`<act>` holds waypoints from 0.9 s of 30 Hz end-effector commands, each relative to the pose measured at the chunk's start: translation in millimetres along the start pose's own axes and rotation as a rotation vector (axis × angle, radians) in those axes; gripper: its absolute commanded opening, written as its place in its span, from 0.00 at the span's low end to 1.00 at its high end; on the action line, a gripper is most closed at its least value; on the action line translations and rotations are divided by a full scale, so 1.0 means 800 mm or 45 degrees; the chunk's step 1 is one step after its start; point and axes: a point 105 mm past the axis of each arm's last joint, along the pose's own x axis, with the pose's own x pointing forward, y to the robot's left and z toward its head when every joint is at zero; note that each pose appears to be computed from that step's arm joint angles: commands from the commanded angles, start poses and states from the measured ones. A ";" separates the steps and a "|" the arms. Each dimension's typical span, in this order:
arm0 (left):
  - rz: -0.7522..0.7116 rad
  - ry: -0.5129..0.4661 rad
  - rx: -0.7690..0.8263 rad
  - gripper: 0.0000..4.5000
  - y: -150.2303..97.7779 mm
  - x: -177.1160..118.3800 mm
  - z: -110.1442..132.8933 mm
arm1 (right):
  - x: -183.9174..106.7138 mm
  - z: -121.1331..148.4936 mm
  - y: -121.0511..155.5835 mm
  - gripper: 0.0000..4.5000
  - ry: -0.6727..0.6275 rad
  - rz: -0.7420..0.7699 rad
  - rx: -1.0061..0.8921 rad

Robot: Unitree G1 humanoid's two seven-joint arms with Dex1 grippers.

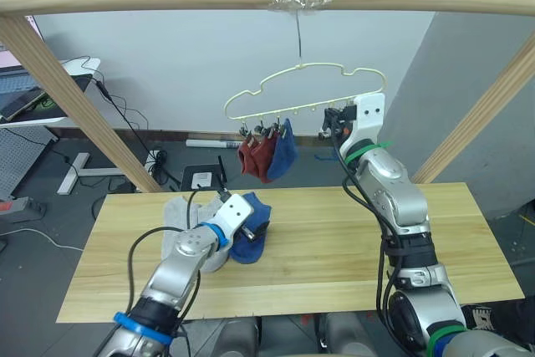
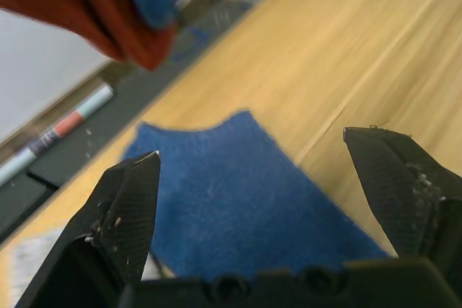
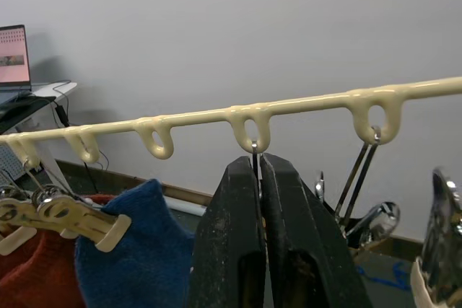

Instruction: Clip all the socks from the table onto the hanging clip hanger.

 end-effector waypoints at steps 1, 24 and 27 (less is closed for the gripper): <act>0.055 0.043 -0.008 1.00 0.011 0.012 -0.009 | -0.007 0.016 0.003 0.00 -0.046 -0.005 0.015; -0.189 -0.144 -0.204 0.00 -0.035 0.005 0.021 | -0.009 0.022 -0.013 0.00 -0.003 -0.060 0.030; -0.202 -0.391 -0.296 0.00 -0.040 -0.009 0.069 | -0.007 0.025 -0.018 0.00 0.028 -0.086 0.080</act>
